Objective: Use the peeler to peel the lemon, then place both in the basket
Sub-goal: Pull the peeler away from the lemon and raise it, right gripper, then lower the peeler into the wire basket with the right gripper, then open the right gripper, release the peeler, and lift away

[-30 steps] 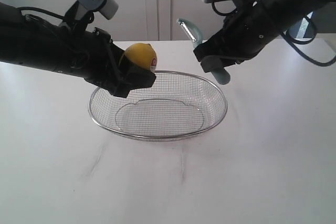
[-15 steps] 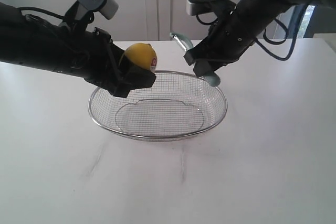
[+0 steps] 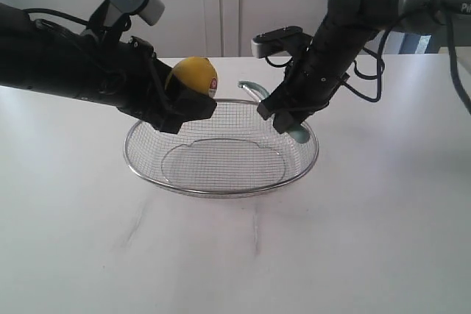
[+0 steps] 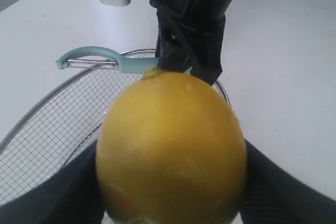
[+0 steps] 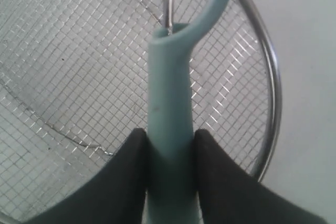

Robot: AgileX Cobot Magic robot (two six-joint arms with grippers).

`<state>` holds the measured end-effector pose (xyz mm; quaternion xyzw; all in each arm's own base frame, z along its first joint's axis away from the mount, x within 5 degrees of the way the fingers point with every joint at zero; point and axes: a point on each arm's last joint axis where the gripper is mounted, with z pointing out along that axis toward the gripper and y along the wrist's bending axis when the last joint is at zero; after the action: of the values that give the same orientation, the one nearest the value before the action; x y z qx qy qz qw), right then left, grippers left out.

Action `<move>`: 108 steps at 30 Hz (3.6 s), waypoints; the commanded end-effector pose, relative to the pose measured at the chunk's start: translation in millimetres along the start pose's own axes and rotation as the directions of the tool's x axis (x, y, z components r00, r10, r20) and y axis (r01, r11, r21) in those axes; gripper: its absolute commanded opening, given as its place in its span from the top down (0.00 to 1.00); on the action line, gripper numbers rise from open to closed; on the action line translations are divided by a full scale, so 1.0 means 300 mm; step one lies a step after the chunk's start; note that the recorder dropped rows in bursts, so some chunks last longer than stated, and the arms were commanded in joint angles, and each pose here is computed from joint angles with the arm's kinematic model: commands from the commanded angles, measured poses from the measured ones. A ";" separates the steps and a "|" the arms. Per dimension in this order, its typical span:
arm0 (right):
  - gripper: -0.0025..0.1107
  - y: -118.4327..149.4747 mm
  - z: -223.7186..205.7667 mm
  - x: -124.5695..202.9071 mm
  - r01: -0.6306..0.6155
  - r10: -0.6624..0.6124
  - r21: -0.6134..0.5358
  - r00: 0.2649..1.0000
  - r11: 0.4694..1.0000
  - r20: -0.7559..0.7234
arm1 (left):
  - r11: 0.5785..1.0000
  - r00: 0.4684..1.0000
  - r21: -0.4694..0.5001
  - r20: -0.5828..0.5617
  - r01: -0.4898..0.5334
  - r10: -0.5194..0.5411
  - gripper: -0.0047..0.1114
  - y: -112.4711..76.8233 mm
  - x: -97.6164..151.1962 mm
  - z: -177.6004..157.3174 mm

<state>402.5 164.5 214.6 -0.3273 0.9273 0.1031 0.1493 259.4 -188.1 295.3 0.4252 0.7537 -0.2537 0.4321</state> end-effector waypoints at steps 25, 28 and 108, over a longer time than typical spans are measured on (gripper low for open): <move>0.98 0.056 0.186 0.003 0.055 -0.057 -0.018 0.995 0.998 -0.084 | 1.000 1.000 0.003 0.019 0.009 -0.009 0.96 -0.004 -0.013 -0.006; 0.96 0.056 0.187 0.004 0.055 -0.057 -0.018 0.995 0.998 -0.085 | 1.000 1.000 0.003 0.019 0.009 -0.009 0.96 -0.004 -0.013 -0.006; 0.98 -0.063 -0.149 0.072 -0.391 0.391 0.022 0.916 0.920 -0.093 | 1.000 1.000 0.005 0.015 0.003 -0.003 0.96 -0.005 -0.012 -0.006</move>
<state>387.9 140.3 240.2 -0.1738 0.9747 0.1152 0.0810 260.0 -187.5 294.9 0.4284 0.7534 -0.2467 0.4337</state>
